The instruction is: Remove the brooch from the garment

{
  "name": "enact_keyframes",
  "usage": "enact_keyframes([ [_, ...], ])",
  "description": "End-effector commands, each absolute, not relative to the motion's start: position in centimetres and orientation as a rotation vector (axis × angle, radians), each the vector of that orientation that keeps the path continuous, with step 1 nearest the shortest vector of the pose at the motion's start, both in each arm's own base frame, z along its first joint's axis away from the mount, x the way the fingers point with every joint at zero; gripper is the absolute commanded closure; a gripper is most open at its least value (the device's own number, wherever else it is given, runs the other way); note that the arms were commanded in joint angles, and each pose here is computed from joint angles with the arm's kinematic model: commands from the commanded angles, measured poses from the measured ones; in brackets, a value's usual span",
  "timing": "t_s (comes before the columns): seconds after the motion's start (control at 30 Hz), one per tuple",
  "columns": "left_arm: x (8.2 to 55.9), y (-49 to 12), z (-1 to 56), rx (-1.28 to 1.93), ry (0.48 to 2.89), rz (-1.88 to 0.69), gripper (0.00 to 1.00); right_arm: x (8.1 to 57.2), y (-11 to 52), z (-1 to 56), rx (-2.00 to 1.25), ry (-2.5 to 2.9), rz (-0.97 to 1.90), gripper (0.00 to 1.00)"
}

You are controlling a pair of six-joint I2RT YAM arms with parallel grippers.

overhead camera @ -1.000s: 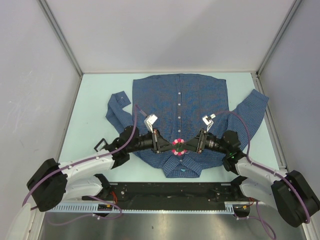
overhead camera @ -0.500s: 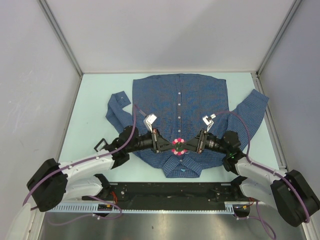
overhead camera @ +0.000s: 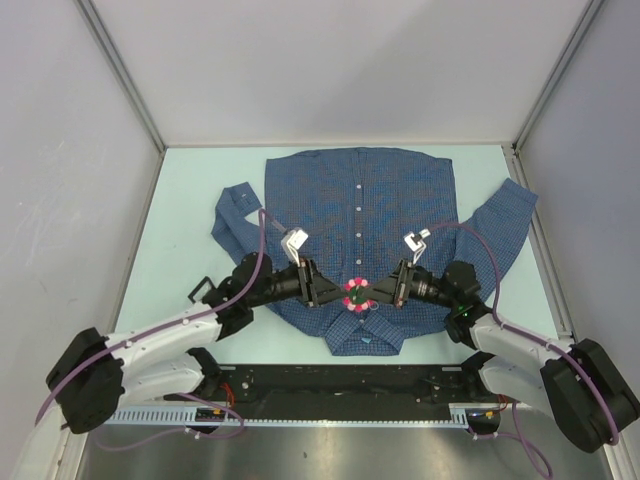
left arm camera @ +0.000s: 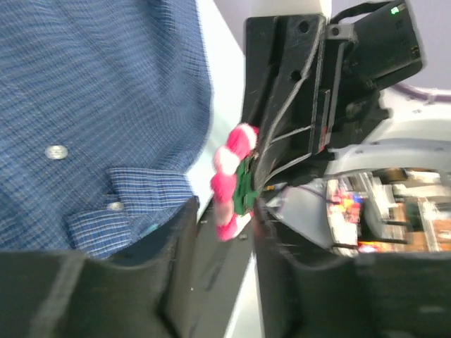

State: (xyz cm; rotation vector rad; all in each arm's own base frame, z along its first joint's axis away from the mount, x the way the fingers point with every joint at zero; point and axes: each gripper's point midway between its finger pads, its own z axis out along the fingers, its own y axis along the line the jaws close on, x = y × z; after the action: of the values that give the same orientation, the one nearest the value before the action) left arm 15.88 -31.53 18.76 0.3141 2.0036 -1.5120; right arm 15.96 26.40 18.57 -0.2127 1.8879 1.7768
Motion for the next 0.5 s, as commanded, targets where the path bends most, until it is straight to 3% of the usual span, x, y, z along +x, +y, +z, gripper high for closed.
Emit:
enact_keyframes([
  [0.0,16.6,-30.9,20.1,0.386,1.956,-1.384,0.54,16.1,26.3,19.8,-0.276,1.824,1.768,1.00],
  [0.13,16.6,-31.4,20.2,0.417,1.964,-1.334,0.46,16.1,26.3,19.9,-0.282,1.819,1.772,1.00],
  [0.47,16.3,-33.6,20.5,0.453,1.982,-1.274,0.41,16.3,26.2,19.9,-0.259,1.825,1.761,1.00],
])
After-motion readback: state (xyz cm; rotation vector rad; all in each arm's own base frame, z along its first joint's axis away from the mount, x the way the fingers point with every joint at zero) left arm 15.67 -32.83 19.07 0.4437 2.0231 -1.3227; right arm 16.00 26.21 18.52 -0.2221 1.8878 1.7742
